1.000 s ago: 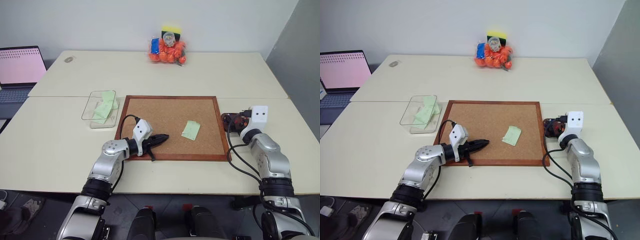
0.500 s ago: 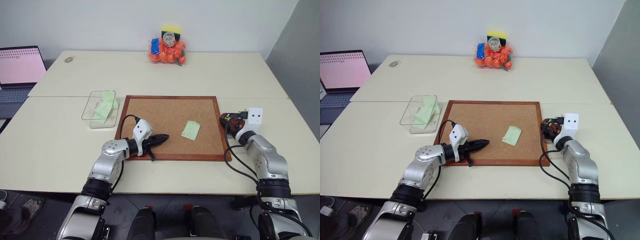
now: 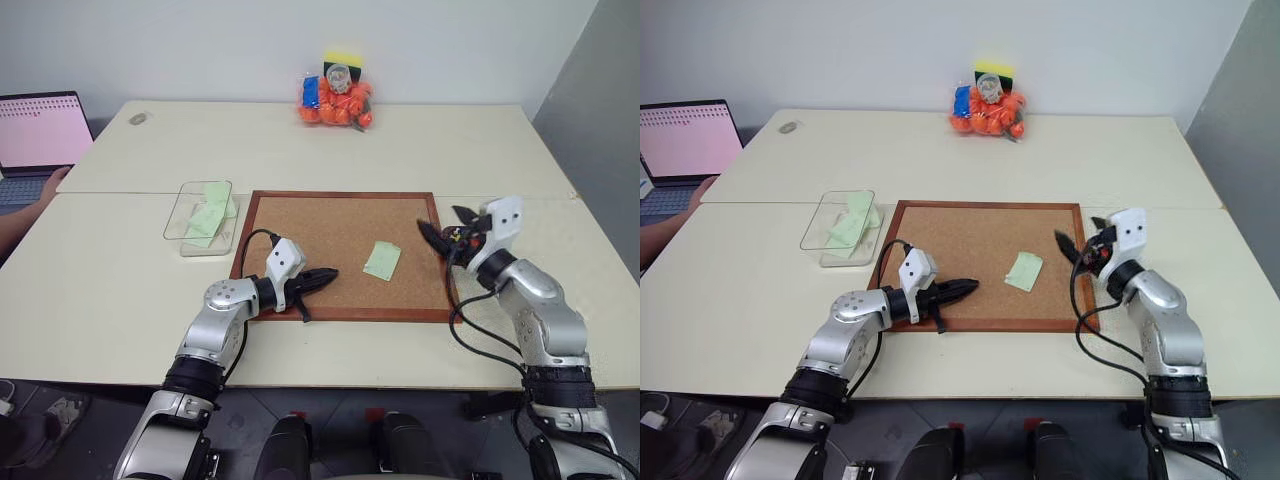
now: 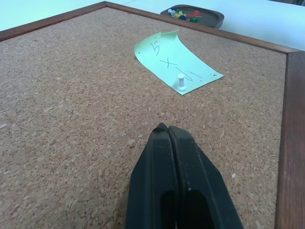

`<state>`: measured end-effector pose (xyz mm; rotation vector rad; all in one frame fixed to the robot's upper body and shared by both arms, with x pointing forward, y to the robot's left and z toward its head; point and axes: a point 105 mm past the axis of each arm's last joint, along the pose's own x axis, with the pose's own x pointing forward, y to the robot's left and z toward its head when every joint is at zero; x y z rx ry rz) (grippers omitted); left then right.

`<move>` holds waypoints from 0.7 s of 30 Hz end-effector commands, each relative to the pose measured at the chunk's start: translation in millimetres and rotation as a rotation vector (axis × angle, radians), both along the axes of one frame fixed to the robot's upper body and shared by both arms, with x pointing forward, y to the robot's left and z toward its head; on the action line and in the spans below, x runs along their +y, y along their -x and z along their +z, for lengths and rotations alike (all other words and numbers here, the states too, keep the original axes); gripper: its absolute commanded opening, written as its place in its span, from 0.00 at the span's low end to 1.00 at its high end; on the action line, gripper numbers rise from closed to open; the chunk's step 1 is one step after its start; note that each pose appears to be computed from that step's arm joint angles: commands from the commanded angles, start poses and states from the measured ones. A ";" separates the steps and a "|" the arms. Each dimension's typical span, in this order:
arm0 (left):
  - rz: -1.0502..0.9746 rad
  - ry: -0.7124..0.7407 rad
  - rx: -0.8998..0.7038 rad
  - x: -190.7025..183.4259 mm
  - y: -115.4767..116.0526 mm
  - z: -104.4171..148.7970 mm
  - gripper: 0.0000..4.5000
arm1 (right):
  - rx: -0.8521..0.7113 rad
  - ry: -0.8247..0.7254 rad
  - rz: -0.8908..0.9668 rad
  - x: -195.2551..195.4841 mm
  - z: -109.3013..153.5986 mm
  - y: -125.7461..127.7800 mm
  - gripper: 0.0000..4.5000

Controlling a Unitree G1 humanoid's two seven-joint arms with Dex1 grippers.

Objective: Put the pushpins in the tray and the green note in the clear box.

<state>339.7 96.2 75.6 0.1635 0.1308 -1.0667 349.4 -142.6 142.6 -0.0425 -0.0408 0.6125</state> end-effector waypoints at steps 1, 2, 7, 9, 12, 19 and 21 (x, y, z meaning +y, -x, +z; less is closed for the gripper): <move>-0.006 -0.032 0.077 -3.2 6.3 -21.9 0.00 | -0.047 0.046 0.204 33.0 4.3 19.7 1.00; -0.007 -0.032 0.077 -3.2 6.6 -22.1 0.00 | -0.046 0.065 0.229 37.1 0.9 21.9 1.00; -0.003 -0.035 0.077 -0.8 5.8 -21.9 0.00 | -0.003 0.107 0.329 58.4 -22.9 23.3 1.00; 0.000 -0.036 0.077 0.4 5.8 -21.7 0.00 | 0.006 0.100 0.350 66.1 -27.3 20.3 1.00; 0.000 -0.037 0.079 1.2 7.2 -22.5 0.00 | 0.021 0.088 0.371 77.3 -34.0 13.9 1.00; 0.003 -0.038 0.081 2.0 9.3 -23.3 0.00 | 0.027 0.112 0.386 86.6 -45.6 3.3 0.90; 0.006 -0.039 0.081 2.9 9.2 -23.2 0.00 | 0.033 0.126 0.388 86.4 -50.2 2.4 0.81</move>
